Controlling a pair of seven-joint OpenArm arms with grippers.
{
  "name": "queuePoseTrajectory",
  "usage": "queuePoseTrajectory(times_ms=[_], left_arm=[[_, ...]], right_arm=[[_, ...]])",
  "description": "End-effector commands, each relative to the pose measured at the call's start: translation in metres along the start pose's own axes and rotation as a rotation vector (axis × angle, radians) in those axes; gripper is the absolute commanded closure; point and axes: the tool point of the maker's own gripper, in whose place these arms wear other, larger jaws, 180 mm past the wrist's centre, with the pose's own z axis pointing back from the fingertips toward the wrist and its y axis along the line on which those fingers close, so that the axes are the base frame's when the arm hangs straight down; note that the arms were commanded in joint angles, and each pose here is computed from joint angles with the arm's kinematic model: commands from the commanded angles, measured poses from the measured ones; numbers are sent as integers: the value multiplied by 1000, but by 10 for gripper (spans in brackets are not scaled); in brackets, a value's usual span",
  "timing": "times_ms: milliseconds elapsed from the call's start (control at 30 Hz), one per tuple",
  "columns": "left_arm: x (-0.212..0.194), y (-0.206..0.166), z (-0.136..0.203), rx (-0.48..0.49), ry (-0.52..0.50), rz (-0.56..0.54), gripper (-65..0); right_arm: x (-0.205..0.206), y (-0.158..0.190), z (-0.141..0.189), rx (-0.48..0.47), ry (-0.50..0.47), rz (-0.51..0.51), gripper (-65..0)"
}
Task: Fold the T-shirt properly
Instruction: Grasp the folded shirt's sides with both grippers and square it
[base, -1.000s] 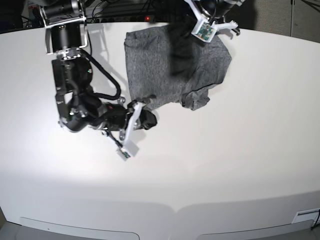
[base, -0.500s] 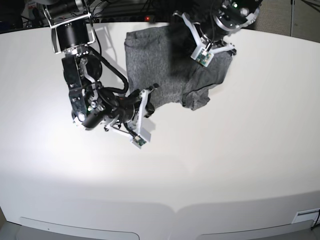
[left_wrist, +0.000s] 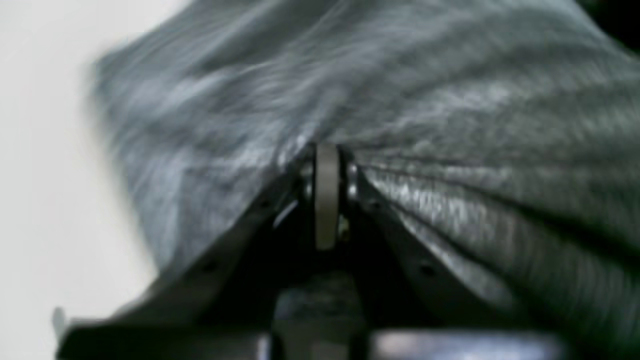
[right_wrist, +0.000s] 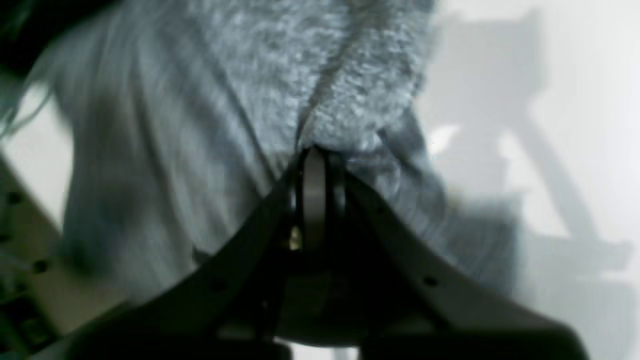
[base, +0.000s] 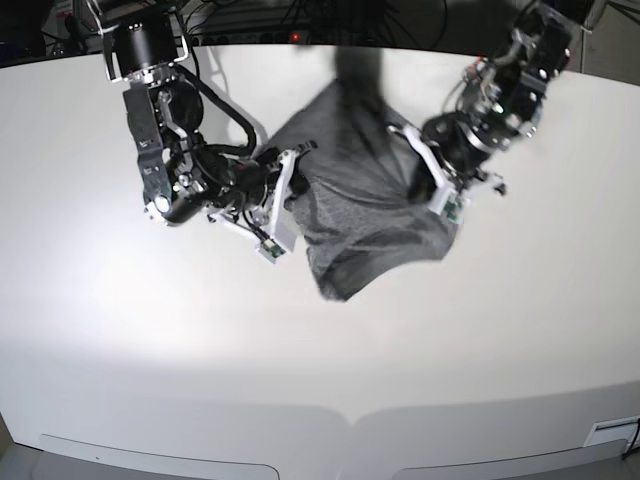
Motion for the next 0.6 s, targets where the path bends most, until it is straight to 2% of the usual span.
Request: queuePoseTrajectory(times_ms=[0,100,233,467,567], left_arm=[[-38,31,4,99,180,-29,0],[-19,44,-6,93,159,-45,0],[11,54,-13,92,106,-45,0],[43,63,-13,85,71,-16,0],[62,64,-2,81,26,-51,0]], right_arm=[[6,5,3,19,-20,9,0],[7,24,-1,92,-53,-24,0],[11,39,-8,129,-70,-41,0],[22,43,-7,138,-106,-38,0],[31,36,0,116,-135,-36,0]])
